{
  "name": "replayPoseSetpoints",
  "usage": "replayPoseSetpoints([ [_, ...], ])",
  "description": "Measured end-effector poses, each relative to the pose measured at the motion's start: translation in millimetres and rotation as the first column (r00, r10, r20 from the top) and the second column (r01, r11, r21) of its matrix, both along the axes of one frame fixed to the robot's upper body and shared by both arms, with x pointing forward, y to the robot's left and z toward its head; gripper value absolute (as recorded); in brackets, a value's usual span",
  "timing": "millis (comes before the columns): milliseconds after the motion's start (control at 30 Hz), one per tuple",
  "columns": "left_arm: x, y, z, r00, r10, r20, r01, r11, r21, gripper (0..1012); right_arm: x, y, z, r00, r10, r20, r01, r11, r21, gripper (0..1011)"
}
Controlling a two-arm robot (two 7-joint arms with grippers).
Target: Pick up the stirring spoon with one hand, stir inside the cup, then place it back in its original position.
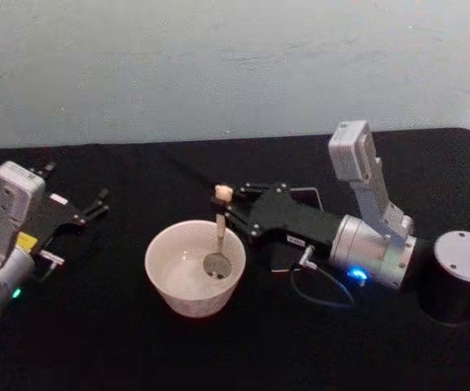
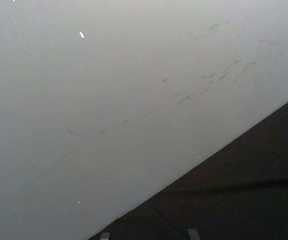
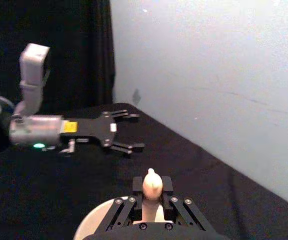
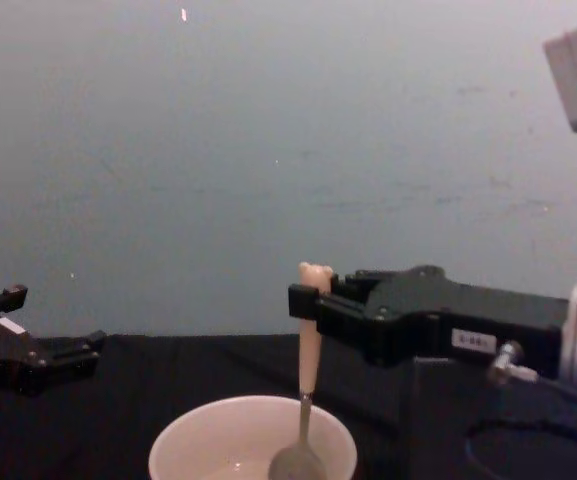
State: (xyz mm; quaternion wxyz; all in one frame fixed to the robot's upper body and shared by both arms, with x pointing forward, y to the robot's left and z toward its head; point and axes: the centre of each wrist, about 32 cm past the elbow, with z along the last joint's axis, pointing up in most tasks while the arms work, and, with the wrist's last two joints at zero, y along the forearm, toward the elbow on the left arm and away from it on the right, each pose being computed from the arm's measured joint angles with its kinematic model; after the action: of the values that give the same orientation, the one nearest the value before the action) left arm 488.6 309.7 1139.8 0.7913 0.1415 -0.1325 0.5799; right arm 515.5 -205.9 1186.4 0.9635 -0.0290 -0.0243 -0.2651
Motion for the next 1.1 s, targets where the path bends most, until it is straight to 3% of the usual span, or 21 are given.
replayPoseSetpoints([
  [300, 0.0, 0.0, 0.0, 1.0000, 0.000, 0.000, 0.000, 1.0000, 0.000, 1001, -11.3, 3.6, -3.8, 0.998, 0.060, -0.020, -0.060, 0.998, -0.001, 215],
  [567, 0.0, 0.0, 0.0, 1.0000, 0.000, 0.000, 0.000, 1.0000, 0.000, 1001, -8.7, 23.4, -5.2, 0.997, 0.075, -0.026, -0.075, 0.997, 0.001, 215],
  [900, 0.0, 0.0, 0.0, 1.0000, 0.000, 0.000, 0.000, 1.0000, 0.000, 1001, 7.8, 48.7, -6.6, 1.000, 0.012, -0.023, -0.012, 1.000, -0.002, 215],
  [1100, 0.0, 0.0, 0.0, 1.0000, 0.000, 0.000, 0.000, 1.0000, 0.000, 1001, 21.7, 49.3, -4.6, 0.999, -0.045, -0.016, 0.046, 0.999, 0.000, 215],
])
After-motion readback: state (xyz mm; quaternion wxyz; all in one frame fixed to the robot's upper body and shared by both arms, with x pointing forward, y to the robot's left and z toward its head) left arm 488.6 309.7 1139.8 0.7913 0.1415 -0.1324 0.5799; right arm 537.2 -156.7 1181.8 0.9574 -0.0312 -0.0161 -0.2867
